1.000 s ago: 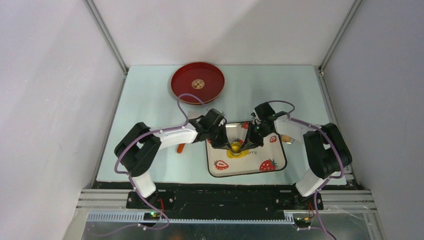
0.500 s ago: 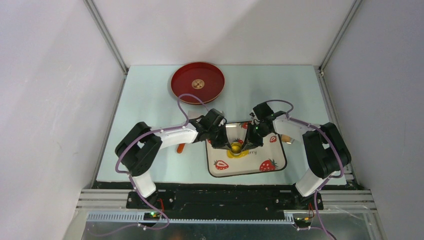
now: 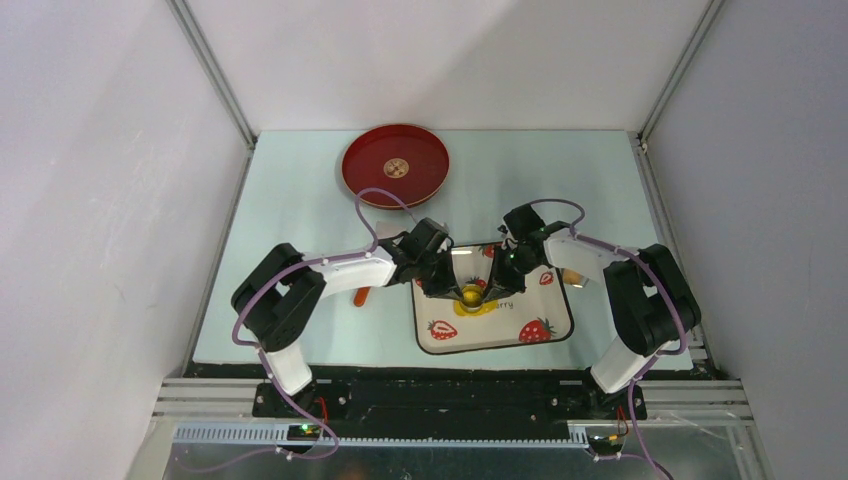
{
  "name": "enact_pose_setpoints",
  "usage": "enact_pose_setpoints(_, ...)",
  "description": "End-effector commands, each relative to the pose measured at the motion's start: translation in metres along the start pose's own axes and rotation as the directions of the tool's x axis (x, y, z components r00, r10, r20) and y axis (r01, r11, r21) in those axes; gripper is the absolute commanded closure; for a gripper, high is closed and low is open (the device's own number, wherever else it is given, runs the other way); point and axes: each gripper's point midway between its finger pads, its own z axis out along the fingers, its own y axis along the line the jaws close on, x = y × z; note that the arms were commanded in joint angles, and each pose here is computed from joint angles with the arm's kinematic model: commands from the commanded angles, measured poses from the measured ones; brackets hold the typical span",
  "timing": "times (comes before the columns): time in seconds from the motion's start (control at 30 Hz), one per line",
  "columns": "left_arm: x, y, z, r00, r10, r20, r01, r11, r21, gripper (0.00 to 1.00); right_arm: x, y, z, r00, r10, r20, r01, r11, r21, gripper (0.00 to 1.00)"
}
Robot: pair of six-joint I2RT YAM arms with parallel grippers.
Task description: Roll out the dumpling wrappers from the dough
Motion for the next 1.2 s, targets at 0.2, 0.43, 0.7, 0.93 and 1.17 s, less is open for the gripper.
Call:
enact_pose_setpoints(0.2, 0.034, 0.045, 0.024, 0.996, -0.045, -0.079, 0.034, 0.99, -0.133, 1.0, 0.01, -0.011, 0.019, 0.999, -0.033, -0.032, 0.036, 0.997, 0.072, 1.0)
enact_pose_setpoints(0.43, 0.04, 0.056, 0.027, 0.994, -0.062, -0.094, 0.047, 0.986, -0.163, 1.0, 0.012, -0.015, 0.024, 0.998, -0.043, -0.04, 0.046, 0.994, 0.096, 1.0)
enact_pose_setpoints(0.7, 0.045, 0.066, 0.028, 0.992, -0.083, -0.092, 0.064, 0.979, -0.193, 1.0, 0.012, -0.016, 0.025, 0.998, -0.048, -0.038, 0.052, 0.994, 0.101, 1.0)
enact_pose_setpoints(0.93, 0.05, 0.075, 0.029, 0.99, -0.102, -0.099, 0.079, 0.973, -0.217, 1.0, 0.013, -0.017, 0.028, 0.997, -0.053, -0.047, 0.058, 0.993, 0.107, 1.0)
enact_pose_setpoints(1.17, 0.054, 0.081, 0.031, 0.988, -0.114, -0.108, 0.087, 0.969, -0.233, 1.0, 0.017, -0.016, 0.032, 0.997, -0.051, -0.054, 0.056, 0.994, 0.095, 1.0)
